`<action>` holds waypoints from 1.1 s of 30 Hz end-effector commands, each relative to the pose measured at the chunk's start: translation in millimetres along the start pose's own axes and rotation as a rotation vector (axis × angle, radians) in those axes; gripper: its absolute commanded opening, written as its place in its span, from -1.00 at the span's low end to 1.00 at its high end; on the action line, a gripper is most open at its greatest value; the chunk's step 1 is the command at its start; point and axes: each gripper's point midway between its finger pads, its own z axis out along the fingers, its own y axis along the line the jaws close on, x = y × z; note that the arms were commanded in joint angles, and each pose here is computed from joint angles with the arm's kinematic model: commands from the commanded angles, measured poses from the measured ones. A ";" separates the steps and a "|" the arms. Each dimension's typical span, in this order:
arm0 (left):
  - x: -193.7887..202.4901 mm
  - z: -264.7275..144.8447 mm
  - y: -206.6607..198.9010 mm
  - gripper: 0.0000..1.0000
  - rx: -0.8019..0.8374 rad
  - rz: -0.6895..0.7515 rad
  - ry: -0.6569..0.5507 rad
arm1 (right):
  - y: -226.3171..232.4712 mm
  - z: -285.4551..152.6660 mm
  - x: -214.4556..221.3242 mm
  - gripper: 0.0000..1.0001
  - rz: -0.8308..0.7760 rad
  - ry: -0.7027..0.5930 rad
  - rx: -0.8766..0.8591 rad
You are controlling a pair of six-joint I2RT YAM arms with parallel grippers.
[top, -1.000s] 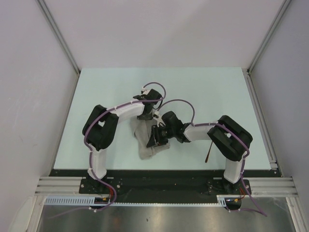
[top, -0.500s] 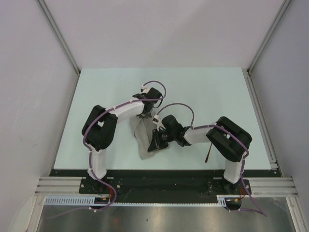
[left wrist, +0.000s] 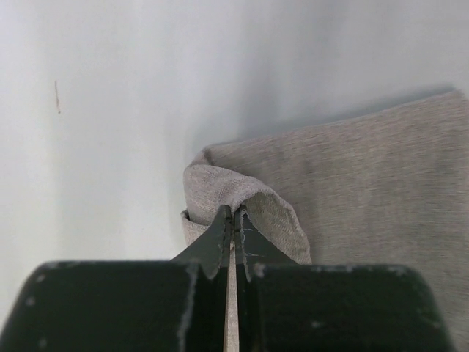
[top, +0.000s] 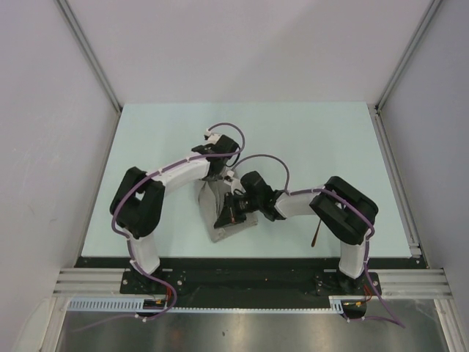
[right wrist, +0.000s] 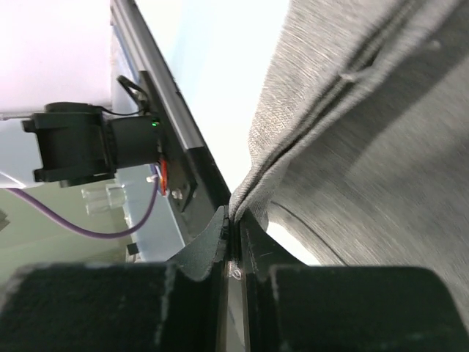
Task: Fold the napkin into a case and place the utensils inside
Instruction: Fold the lower triangle-folded napkin at the center of the board.
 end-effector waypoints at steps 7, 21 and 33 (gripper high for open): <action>-12.9 -10.2 36.6 -1.00 -0.052 -0.134 -0.071 | 29.6 13.9 -11.0 -0.85 -0.032 0.017 -0.118; -17.9 14.9 -5.3 -0.99 0.037 -0.149 -0.017 | -21.8 -3.9 -4.6 -0.83 0.021 0.009 0.000; -16.6 19.5 -25.4 -0.99 0.069 -0.149 -0.029 | -44.5 -3.4 3.1 -0.84 0.047 0.023 0.040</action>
